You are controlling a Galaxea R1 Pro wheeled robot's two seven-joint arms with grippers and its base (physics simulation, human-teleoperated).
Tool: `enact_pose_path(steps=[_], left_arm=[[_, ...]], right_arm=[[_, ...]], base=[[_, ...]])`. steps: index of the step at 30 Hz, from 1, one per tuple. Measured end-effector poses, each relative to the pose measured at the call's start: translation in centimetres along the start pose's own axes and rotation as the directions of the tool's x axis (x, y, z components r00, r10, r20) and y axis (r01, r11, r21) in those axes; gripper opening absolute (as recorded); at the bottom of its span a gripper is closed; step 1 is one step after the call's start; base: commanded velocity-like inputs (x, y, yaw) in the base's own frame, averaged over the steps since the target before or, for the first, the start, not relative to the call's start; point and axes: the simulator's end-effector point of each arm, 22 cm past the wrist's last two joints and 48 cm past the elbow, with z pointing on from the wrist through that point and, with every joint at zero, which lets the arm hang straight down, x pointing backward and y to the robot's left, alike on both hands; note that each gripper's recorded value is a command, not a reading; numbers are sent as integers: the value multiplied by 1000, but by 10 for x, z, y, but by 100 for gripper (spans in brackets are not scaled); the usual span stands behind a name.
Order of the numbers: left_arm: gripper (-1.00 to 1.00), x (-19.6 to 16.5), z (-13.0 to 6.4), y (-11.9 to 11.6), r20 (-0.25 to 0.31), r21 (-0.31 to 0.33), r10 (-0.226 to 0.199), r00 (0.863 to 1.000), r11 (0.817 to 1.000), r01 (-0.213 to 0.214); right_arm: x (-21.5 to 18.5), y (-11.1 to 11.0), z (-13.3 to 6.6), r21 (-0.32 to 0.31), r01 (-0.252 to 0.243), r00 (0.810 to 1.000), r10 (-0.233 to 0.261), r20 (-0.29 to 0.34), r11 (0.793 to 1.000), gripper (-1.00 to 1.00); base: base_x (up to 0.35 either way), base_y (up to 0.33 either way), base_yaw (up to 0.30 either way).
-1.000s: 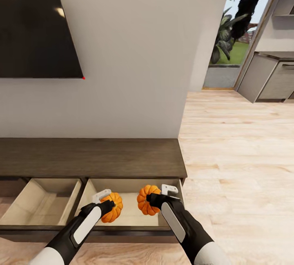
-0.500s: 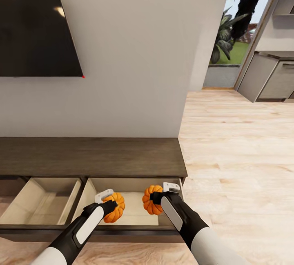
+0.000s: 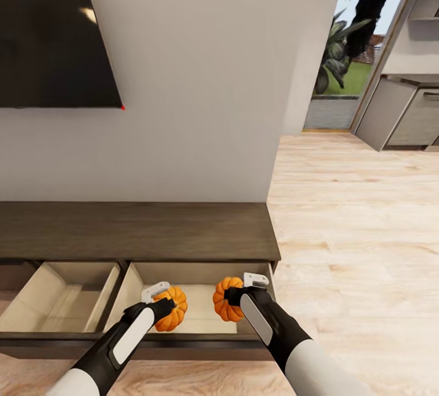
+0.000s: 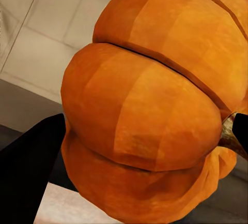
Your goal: Place each of the two pumpkins and all three candles from the living room inside a cabinet in the living room (use any cabinet), then make sure every cabinet is closed, and position the cauldron so it is next to a table in the living room.
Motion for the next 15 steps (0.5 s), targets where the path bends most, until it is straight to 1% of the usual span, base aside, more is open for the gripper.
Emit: enact_pose_path(steps=[6, 9, 12, 15], left_arm=[[-100, 3, 10, 5, 7, 0, -5, 1000, 1000, 5], [-100, -1, 9, 2, 16, 5, -9, 1000, 1000, 8], [-100, -10, 4, -7, 35, 28, -12, 999, 1000, 11], [-100, -12, 2, -10, 38, 36, -10, 999, 999, 9]], right_arm=[[7, 0, 10, -5, 4, 1000, -4, 1, 1000, -100], [7, 1, 10, -7, 9, 1000, -9, 2, 1000, -100], [8, 6, 9, -11, 38, 999, -37, 6, 999, -100], [9, 8, 9, -12, 50, 999, -50, 8, 999, -100]], base=[[0, 0, 0], [0, 0, 0], [12, 2, 0], [177, 55, 0]])
